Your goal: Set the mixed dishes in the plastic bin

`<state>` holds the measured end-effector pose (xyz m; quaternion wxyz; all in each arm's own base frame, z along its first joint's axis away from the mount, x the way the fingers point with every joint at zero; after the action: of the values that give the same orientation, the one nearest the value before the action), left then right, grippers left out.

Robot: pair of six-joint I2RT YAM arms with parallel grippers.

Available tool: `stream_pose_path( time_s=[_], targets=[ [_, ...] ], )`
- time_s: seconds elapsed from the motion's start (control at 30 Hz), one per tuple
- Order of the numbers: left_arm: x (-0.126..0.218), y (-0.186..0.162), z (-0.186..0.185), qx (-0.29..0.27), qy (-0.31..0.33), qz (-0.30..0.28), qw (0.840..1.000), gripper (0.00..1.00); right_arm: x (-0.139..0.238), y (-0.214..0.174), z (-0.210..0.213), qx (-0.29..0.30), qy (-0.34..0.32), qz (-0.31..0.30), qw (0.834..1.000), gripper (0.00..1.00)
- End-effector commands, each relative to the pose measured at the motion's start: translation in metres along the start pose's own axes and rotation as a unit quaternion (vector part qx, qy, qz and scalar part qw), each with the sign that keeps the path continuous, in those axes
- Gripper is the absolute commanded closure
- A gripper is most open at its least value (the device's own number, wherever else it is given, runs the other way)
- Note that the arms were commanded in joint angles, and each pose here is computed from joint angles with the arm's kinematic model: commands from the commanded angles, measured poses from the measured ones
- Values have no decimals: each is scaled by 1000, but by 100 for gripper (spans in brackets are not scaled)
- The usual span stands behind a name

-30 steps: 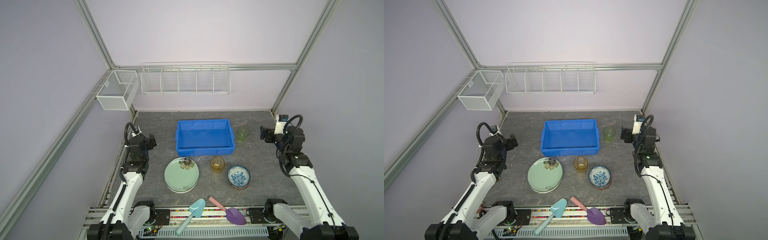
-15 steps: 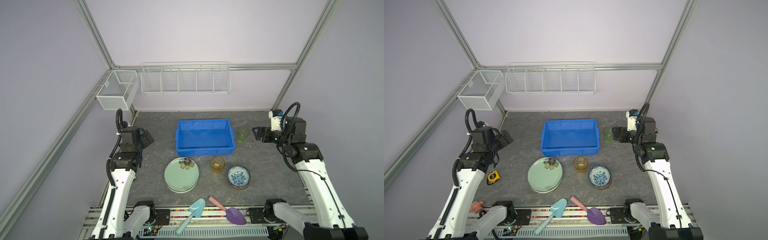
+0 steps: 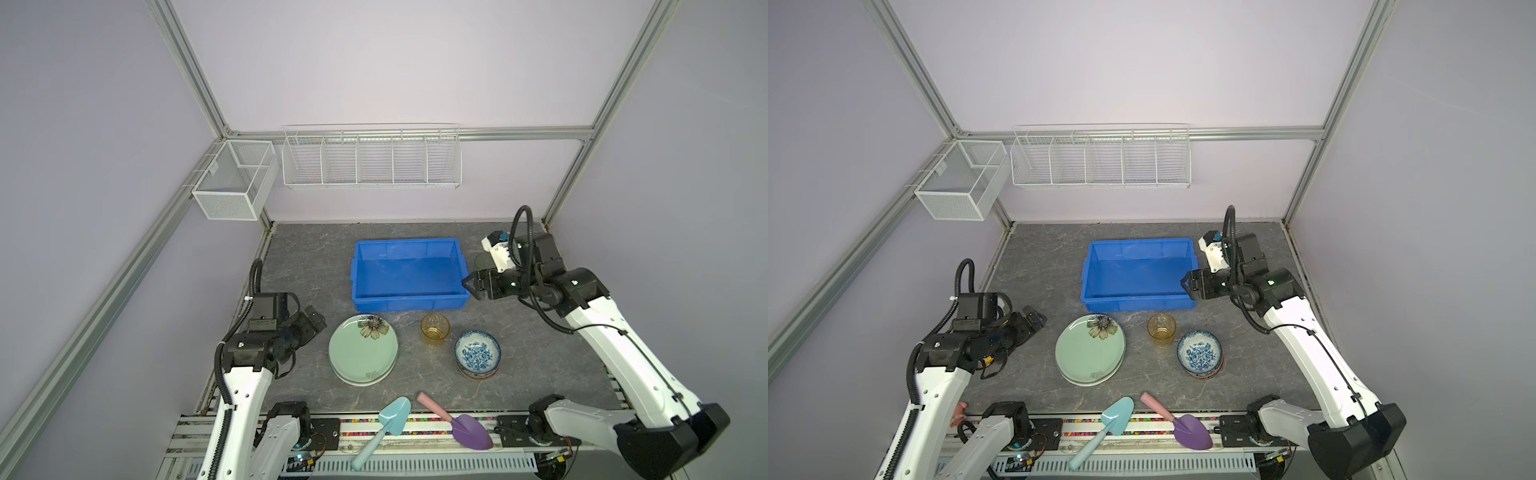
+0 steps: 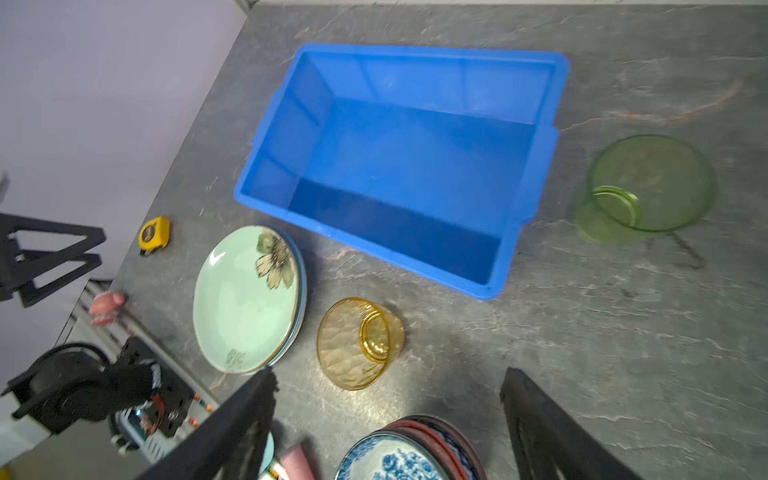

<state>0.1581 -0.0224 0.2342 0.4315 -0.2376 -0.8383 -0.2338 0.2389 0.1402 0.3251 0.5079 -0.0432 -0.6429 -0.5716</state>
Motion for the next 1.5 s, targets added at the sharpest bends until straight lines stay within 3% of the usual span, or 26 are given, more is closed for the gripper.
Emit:
stream_pose_path(
  time_s=[0.0,0.3,0.6,0.93,1.47],
  targets=[
    [-3,-20,17,58,14,57,997,1,-15,1,21,-3,38,25,999,12],
    [-29,-31,27,80,-2,89,993,0,-77,-2,102,59,115,98,987,12],
    [-54,-32,23,72,-29,106,991,0,-140,-10,139,50,145,140,978,12],
    [-68,-32,24,73,-24,107,991,0,-189,-19,138,36,117,185,975,12],
    [-69,-20,16,23,-11,84,996,0,-213,-35,134,30,102,221,969,12]
  ],
)
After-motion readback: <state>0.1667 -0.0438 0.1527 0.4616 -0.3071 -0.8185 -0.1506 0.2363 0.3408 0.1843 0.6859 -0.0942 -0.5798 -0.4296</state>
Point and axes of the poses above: each gripper's point midway between its finger pads, its own x axis back along the fingers, its own z axis along the line the jaws close on, y = z × x, the point moved 8 cm from there along x, back along the fingers, and after that the axes turned 14 degrees about x, right-handed, at the moved point
